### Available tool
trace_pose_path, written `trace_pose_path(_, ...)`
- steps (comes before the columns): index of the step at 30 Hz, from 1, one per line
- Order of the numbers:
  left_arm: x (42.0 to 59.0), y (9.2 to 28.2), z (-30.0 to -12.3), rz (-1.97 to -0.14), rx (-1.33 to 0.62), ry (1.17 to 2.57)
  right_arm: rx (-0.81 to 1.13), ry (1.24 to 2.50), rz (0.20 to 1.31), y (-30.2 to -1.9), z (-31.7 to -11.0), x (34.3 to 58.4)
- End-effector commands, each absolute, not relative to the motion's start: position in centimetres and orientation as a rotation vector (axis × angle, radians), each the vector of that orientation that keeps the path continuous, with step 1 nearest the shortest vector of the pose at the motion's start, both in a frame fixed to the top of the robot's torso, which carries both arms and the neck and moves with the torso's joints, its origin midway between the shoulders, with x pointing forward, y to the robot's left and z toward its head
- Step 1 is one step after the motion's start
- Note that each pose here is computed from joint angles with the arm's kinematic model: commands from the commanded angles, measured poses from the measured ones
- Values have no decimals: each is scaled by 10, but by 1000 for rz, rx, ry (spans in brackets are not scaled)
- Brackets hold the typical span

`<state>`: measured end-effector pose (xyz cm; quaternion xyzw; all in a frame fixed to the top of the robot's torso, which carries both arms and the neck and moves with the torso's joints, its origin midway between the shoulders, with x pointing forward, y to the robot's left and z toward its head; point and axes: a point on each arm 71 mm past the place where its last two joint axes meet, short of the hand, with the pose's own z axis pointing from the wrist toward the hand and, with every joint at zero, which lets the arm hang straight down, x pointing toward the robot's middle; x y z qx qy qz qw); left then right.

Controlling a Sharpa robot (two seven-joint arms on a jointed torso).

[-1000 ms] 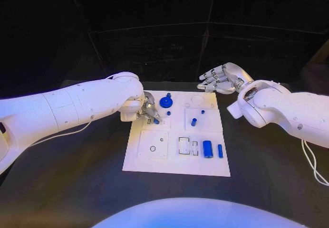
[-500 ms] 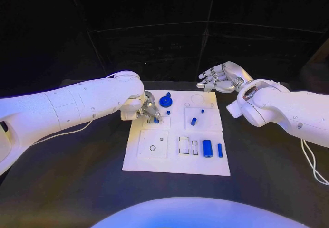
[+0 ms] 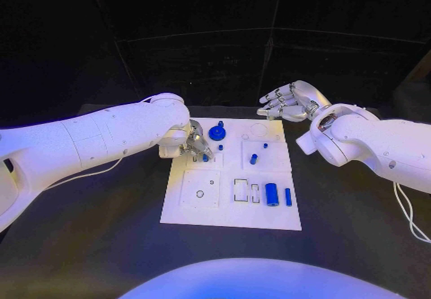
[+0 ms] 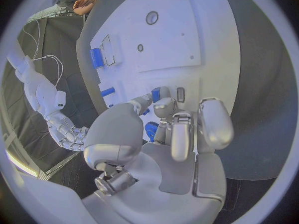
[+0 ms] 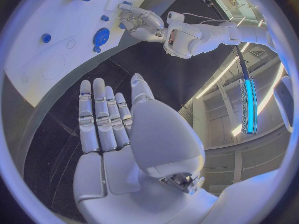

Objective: Assemble the parts on the task board

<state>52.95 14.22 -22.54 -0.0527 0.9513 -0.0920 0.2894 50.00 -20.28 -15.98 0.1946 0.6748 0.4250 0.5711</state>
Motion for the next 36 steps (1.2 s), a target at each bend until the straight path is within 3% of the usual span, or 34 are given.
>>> trace_pose_path(1, 530, 142, -225, -232, -135, 2545, 453, 1589, 1007, -201, -159, 500)
trace_pose_path(23, 527, 154, -219, -290, -202, 2473, 456, 1593, 998, -203, -160, 502)
trace_pose_path(30, 531, 158, -196, -369, -236, 2420, 459, 1592, 992, -206, -160, 503)
trace_pose_path(36, 541, 173, -171, -400, -281, 2349, 464, 1588, 984, -209, -160, 504)
